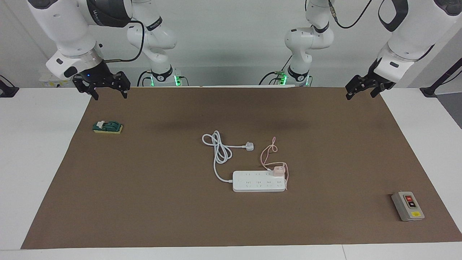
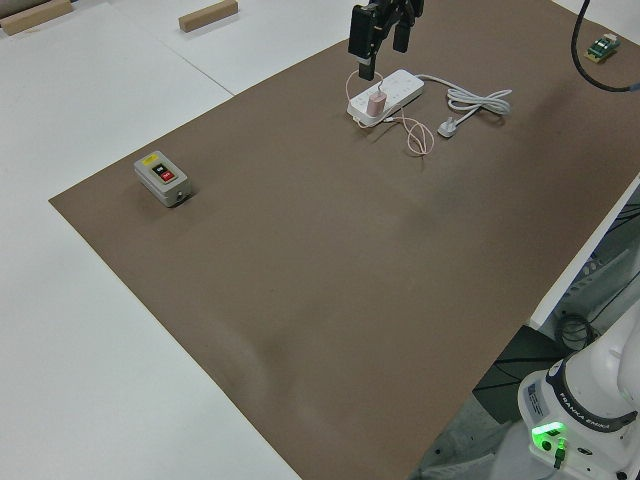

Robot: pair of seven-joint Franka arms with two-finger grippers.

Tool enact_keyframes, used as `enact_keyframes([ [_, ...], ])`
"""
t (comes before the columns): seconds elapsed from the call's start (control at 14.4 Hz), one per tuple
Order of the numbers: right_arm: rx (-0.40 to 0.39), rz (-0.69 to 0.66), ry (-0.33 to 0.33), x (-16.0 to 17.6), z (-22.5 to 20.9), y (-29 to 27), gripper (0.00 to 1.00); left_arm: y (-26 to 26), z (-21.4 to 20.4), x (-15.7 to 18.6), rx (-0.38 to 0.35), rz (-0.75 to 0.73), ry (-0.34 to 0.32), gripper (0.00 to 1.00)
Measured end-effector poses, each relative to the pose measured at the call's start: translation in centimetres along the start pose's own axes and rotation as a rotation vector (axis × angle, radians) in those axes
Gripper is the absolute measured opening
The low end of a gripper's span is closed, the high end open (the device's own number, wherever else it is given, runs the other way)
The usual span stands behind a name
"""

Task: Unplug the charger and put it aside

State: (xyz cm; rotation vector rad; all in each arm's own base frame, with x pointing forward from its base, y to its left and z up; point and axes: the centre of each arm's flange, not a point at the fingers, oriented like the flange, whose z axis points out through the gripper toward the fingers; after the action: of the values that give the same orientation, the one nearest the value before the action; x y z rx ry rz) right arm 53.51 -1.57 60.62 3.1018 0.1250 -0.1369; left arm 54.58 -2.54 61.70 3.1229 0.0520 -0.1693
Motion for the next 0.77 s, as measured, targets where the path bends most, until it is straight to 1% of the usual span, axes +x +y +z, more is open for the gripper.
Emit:
enact_keyframes([
  [0.77,0.007,0.002,0.001,-0.02,-0.03,0.02,1.0,0.05,0.0,0.0,0.0,0.001,0.0,1.0],
])
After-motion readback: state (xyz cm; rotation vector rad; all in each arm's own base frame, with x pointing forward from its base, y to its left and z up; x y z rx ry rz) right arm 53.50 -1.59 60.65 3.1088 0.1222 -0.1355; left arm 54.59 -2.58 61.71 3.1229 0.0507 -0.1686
